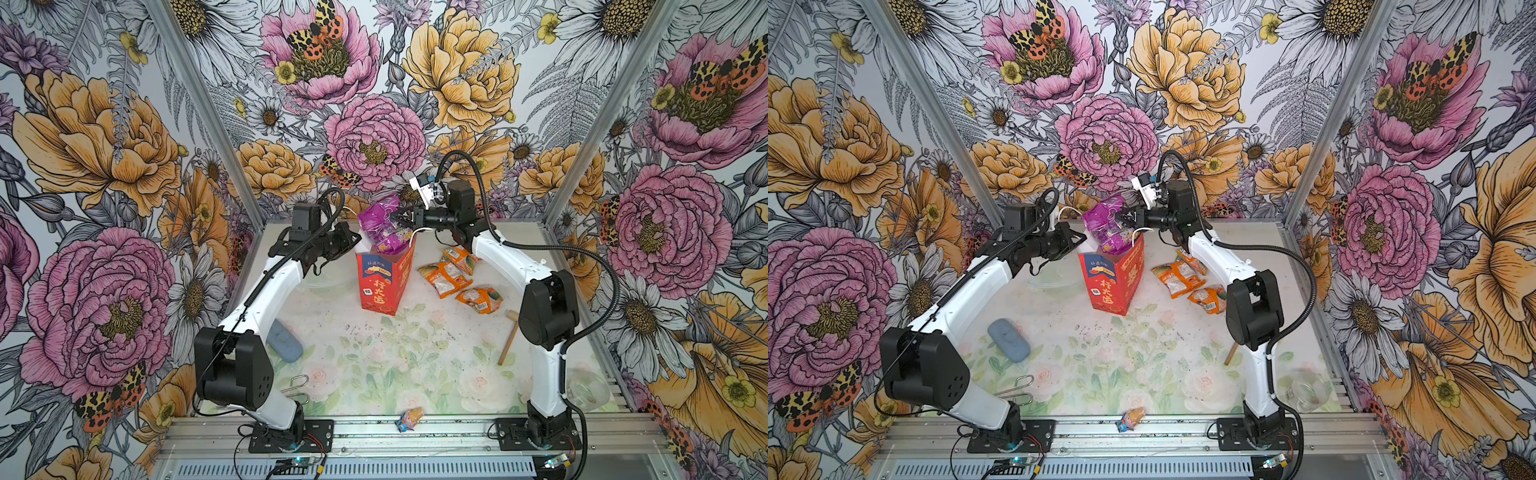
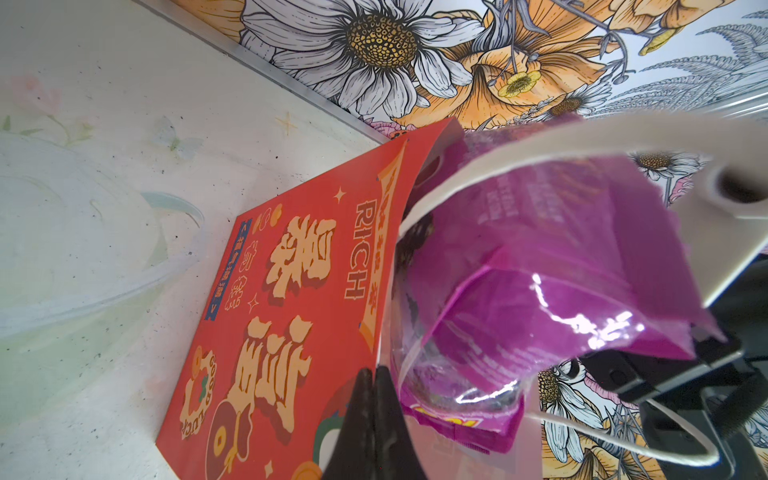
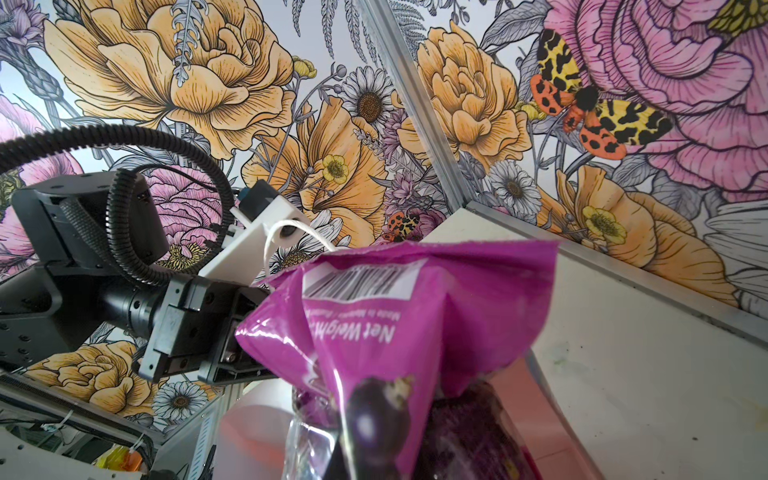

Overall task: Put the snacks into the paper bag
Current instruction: 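Hold the purple bag inside the red bag's mouth with the right gripper, then push the purple bag down into the red bag with the right gripper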

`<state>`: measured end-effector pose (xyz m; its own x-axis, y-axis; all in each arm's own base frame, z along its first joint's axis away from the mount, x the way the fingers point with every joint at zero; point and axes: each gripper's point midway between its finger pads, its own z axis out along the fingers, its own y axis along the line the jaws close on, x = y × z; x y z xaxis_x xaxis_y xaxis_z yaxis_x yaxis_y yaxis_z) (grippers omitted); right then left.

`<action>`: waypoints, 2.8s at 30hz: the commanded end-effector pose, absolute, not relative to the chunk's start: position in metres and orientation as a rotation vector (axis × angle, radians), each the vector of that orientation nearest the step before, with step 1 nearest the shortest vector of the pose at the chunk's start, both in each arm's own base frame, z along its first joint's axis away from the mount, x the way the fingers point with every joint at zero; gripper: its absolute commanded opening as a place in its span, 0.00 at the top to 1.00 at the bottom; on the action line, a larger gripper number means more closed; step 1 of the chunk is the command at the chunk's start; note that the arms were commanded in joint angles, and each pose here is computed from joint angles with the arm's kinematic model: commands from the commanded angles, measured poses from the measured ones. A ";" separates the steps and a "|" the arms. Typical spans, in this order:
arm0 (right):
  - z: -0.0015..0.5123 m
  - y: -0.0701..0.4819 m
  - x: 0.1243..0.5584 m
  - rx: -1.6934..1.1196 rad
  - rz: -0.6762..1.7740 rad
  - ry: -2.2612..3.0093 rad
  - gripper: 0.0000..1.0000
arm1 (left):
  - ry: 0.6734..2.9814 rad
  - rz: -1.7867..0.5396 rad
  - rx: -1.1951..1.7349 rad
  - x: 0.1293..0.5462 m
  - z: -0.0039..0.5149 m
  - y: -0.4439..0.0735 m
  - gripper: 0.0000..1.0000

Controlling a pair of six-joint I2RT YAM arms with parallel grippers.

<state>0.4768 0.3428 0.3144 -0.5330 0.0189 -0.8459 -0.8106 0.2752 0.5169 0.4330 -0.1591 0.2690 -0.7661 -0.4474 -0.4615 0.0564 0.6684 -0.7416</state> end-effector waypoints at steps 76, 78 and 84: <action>0.379 0.326 0.482 -0.439 0.998 1.969 1.00 | 2.202 -1.046 -0.284 0.429 0.286 -0.169 1.00; 0.382 0.326 0.482 -0.435 0.986 1.968 1.00 | 2.203 -1.043 -0.283 0.429 0.287 -0.172 1.00; 0.392 0.330 0.472 -0.459 0.904 1.964 1.00 | 2.206 -1.018 -0.301 0.426 0.286 -0.186 1.00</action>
<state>0.4837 0.3356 0.3184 -0.6766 -0.0092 -0.7363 -0.5532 0.6663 0.5000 0.4283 -0.1795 0.2695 -0.7713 -0.4426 -0.4574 0.0582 0.6666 -0.7432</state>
